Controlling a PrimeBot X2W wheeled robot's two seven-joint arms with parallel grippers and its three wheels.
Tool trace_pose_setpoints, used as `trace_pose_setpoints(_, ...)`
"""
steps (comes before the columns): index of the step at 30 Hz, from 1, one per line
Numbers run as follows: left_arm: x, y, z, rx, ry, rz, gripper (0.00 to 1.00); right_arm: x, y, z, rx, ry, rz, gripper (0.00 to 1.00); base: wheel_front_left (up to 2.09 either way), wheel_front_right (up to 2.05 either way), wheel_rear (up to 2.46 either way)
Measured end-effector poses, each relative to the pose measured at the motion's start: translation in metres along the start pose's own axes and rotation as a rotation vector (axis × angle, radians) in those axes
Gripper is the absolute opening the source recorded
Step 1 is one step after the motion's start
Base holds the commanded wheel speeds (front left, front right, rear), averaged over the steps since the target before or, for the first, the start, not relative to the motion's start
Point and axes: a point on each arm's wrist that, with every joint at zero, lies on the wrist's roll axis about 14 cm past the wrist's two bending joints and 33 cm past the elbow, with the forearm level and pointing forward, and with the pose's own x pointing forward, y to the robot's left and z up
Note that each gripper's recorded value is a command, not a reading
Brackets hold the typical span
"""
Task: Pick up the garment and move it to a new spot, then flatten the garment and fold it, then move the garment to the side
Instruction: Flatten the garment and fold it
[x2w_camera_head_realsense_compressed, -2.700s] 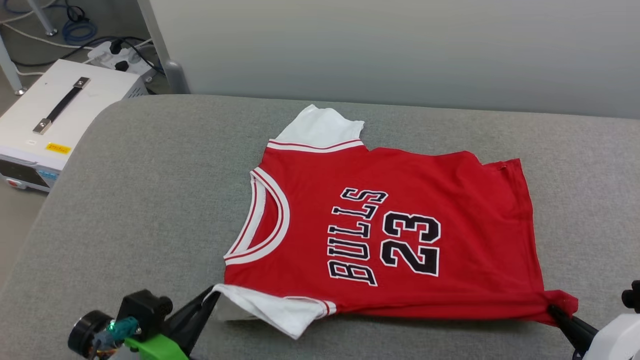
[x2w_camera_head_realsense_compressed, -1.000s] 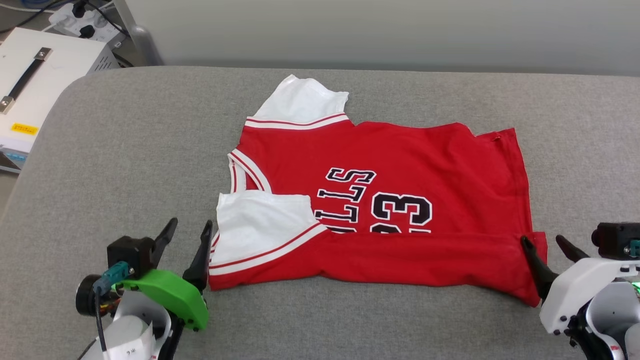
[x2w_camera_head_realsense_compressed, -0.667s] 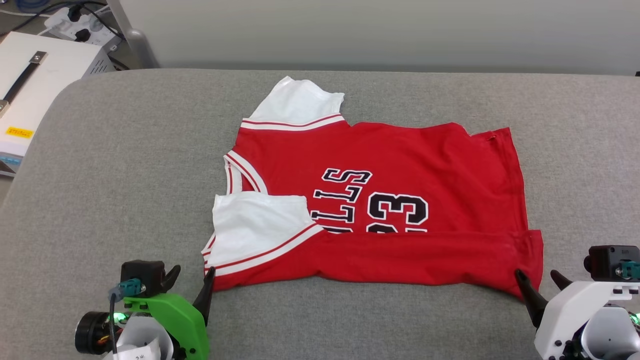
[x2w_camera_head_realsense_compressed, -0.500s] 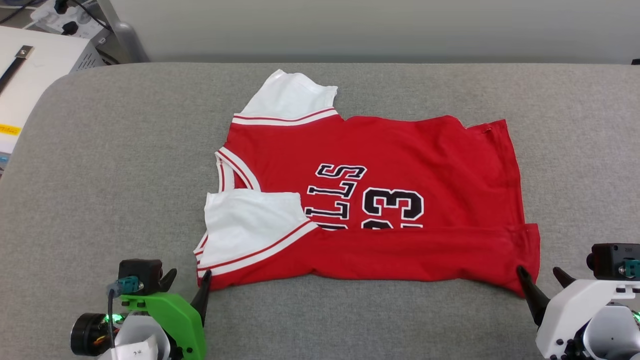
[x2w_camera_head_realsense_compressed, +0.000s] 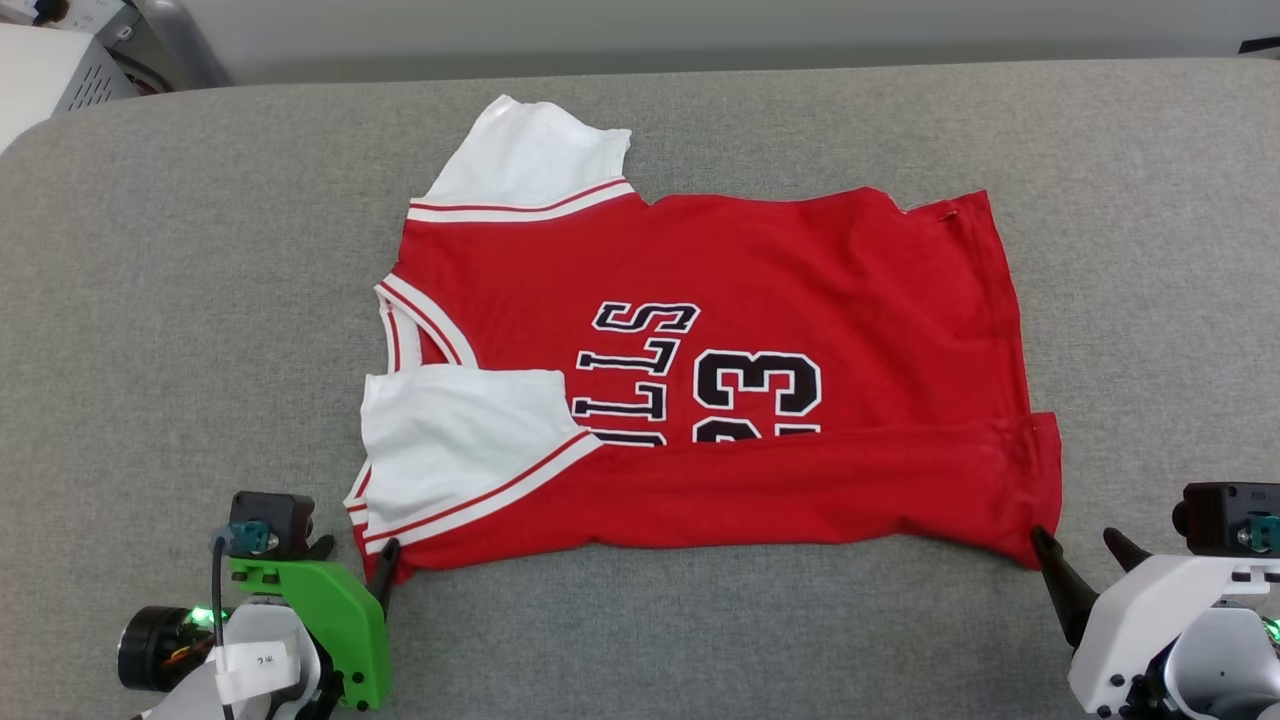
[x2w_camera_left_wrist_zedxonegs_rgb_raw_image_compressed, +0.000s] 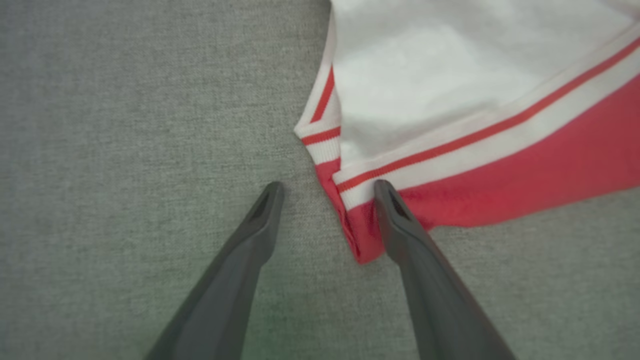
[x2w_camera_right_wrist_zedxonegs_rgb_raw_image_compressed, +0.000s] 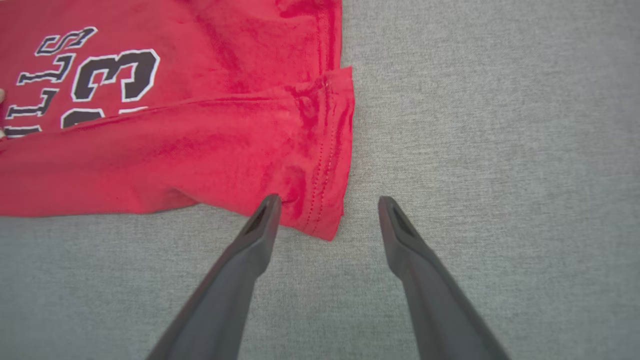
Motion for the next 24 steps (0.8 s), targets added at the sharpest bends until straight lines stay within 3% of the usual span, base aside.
trace_pose_setpoints(1,0.000,-0.001,0.000,-0.003,0.001,-0.006,0.00,0.000,0.000,0.000,0.001,0.000,-0.001,1.00,0.00,0.00,0.00)
trace_pose_setpoints(9,-0.010,-0.008,0.012,-0.033,-0.077,-0.024,0.00,0.000,-0.002,0.002,-0.042,0.007,-0.023,1.00,0.00,0.00,0.00)
trace_pose_setpoints(18,-0.041,-0.005,0.055,-0.051,-0.252,-0.015,0.00,0.019,-0.004,-0.008,-0.075,0.101,-0.041,1.00,0.00,0.00,0.00)
trace_pose_setpoints(24,-0.049,-0.006,0.063,-0.048,-0.276,-0.020,0.00,0.037,0.001,-0.025,-0.068,0.179,-0.021,1.00,0.00,0.00,0.00)
